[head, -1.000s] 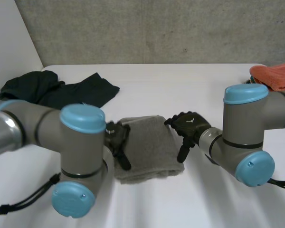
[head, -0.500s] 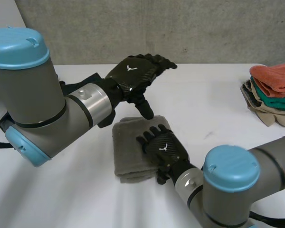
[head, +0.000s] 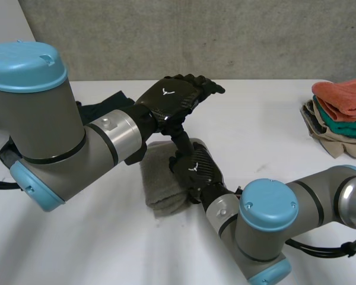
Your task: Fold the laundry.
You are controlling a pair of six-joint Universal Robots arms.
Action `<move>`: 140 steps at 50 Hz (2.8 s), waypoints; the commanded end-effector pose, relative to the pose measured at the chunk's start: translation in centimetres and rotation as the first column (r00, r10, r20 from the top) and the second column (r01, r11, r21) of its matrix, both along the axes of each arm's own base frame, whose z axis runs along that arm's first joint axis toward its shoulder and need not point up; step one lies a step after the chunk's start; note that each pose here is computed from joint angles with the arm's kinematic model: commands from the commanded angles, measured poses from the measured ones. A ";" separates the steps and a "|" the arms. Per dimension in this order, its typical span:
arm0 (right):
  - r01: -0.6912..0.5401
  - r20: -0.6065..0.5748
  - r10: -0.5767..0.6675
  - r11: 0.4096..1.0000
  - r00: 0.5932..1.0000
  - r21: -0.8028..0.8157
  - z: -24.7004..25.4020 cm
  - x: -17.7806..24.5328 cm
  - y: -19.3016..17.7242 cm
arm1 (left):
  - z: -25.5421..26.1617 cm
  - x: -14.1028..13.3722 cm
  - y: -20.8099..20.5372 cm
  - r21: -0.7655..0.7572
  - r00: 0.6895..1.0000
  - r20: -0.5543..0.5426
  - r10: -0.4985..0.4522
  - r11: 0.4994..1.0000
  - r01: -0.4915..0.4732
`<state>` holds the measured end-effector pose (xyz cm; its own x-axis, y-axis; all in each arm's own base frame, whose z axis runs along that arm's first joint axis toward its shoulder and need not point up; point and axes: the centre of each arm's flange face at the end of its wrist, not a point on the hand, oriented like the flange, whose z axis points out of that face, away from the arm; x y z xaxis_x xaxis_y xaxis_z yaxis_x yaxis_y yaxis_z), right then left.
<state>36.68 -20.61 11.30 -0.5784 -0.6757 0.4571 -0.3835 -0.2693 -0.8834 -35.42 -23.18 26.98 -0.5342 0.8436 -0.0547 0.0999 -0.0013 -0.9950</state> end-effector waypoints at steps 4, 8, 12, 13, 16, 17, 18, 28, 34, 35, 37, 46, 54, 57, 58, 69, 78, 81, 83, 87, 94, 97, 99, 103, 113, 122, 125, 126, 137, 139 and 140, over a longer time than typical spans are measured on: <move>0.001 0.020 0.000 1.000 1.000 -0.025 -0.2 1.5 -1.9 | 0.3 0.1 0.0 -0.006 1.000 -0.004 0.003 1.000 -0.003; 0.028 0.047 -0.026 0.999 0.999 -0.045 0.9 1.2 -3.4 | 0.5 0.2 -0.3 -0.012 1.000 -0.010 0.011 1.000 -0.011; 0.030 0.056 -0.027 0.998 0.998 -0.058 1.5 1.2 -3.9 | 1.0 0.6 -0.6 -0.024 1.000 -0.017 0.021 0.999 -0.022; 0.027 0.061 -0.023 0.998 0.998 -0.061 1.8 1.2 -3.9 | 1.2 0.6 -0.6 -0.026 1.000 -0.019 0.021 0.999 -0.022; 0.034 0.091 -0.026 0.995 0.995 -0.089 3.2 1.0 -5.0 | 1.4 0.6 -0.7 -0.031 0.999 -0.023 0.023 0.999 -0.023; 0.046 0.104 -0.035 0.994 0.994 -0.102 3.8 0.9 -5.5 | 1.6 0.6 -0.7 -0.037 0.999 -0.026 0.023 0.999 -0.023; 0.058 0.117 -0.044 0.992 0.992 -0.115 4.4 0.7 -6.1 | 1.7 0.6 -0.7 -0.042 0.999 -0.029 0.022 0.999 -0.024; 0.303 0.329 -0.188 0.888 0.926 -0.347 15.4 -4.8 -16.4 | 5.8 1.7 -1.6 -0.157 0.991 -0.113 0.069 0.984 -0.086; 0.450 0.532 -0.197 0.798 0.823 -0.402 21.2 -12.5 -23.1 | 6.3 1.8 -1.5 -0.173 0.989 -0.129 0.078 0.980 -0.100; 0.465 0.548 -0.200 0.789 0.812 -0.402 21.4 -13.9 -23.9 | 6.2 1.8 -1.4 -0.172 0.989 -0.128 0.077 0.980 -0.099; 0.490 0.568 -0.206 0.771 0.797 -0.407 21.9 -16.6 -25.4 | 6.2 1.7 -1.3 -0.170 0.989 -0.126 0.076 0.981 -0.097; 0.480 0.515 -0.269 0.811 0.814 -0.335 14.4 -28.4 -33.0 | 5.1 1.6 -1.0 -0.147 0.992 -0.106 0.070 0.986 -0.085; 0.404 0.401 -0.308 0.897 0.863 -0.181 4.1 -34.7 -33.9 | 3.9 1.2 -0.4 -0.118 0.995 -0.084 0.059 0.991 -0.069; 0.382 0.378 -0.309 0.914 0.873 -0.136 2.5 -35.9 -33.2 | 3.7 1.0 -0.3 -0.112 0.995 -0.080 0.057 0.992 -0.065; 0.378 0.368 -0.314 0.919 0.875 -0.116 1.9 -36.9 -32.8 | 3.6 1.0 -0.3 -0.112 0.995 -0.080 0.055 0.992 -0.064; 0.386 0.458 -0.304 0.918 0.835 -0.094 5.2 -40.1 -31.9 | 3.4 0.7 0.1 -0.106 0.996 -0.075 0.043 0.993 -0.051; 0.398 0.487 -0.339 0.917 0.805 -0.018 8.0 -40.2 -30.0 | 3.7 -0.3 1.9 -0.112 0.997 -0.080 -0.006 0.994 -0.003; 0.443 0.478 -0.412 0.895 0.776 0.052 9.5 -42.1 -28.6 | 3.9 -0.6 2.5 -0.116 0.996 -0.082 -0.020 0.993 0.010; 0.470 0.459 -0.451 0.879 0.765 0.081 10.0 -42.8 -27.8 | 3.9 -0.8 2.9 -0.118 0.996 -0.084 -0.032 0.993 0.022; 0.560 0.347 -0.554 0.823 0.757 0.094 11.3 -44.3 -25.8 | 4.0 -1.0 3.4 -0.117 0.995 -0.087 -0.043 0.993 0.033; 0.813 0.071 -0.814 0.565 0.577 -0.138 15.6 -48.0 -23.2 | 6.2 -0.5 3.9 -0.164 0.991 -0.123 -0.045 0.986 0.025; 0.846 0.038 -0.869 0.470 0.494 -0.252 17.2 -47.2 -23.3 | 7.5 -0.1 3.8 -0.198 0.989 -0.146 -0.040 0.980 0.011; 0.828 0.073 -0.853 0.476 0.517 -0.297 18.4 -44.7 -24.0 | 8.5 0.1 3.7 -0.223 0.986 -0.165 -0.034 0.975 -0.004; 0.737 0.222 -0.738 0.500 0.637 -0.455 23.1 -37.7 -24.0 | 10.9 1.3 2.8 -0.268 0.976 -0.213 0.037 0.959 -0.095; 0.496 0.328 -0.375 0.720 0.867 -0.486 22.1 -21.2 -18.0 | 9.7 12.5 -9.3 -0.316 0.820 -0.100 0.563 0.764 -0.563; 0.295 0.159 -0.261 0.922 0.952 -0.253 13.2 -13.9 -11.6 | -2.5 18.6 -19.1 -0.444 0.667 0.284 0.689 0.711 -0.545; 0.279 0.088 -0.266 0.938 0.960 -0.203 10.6 -13.7 -10.7 | -7.4 20.5 -22.0 -0.453 0.652 0.348 0.674 0.730 -0.513; 0.276 0.072 -0.267 0.941 0.961 -0.195 10.1 -13.7 -10.5 | -8.4 20.9 -22.5 -0.452 0.653 0.358 0.668 0.736 -0.505; 0.273 -0.016 -0.277 0.955 0.961 -0.116 6.6 -14.3 -8.8 | -16.6 23.4 -26.2 -0.399 0.690 0.394 0.608 0.789 -0.467; 0.273 -0.021 -0.277 0.956 0.961 -0.106 6.3 -14.4 -8.6 | -16.8 23.2 -26.3 -0.398 0.694 0.391 0.604 0.791 -0.464; 0.273 -0.022 -0.276 0.956 0.961 -0.105 6.2 -14.4 -8.6 | -16.7 22.9 -26.3 -0.398 0.701 0.388 0.599 0.794 -0.459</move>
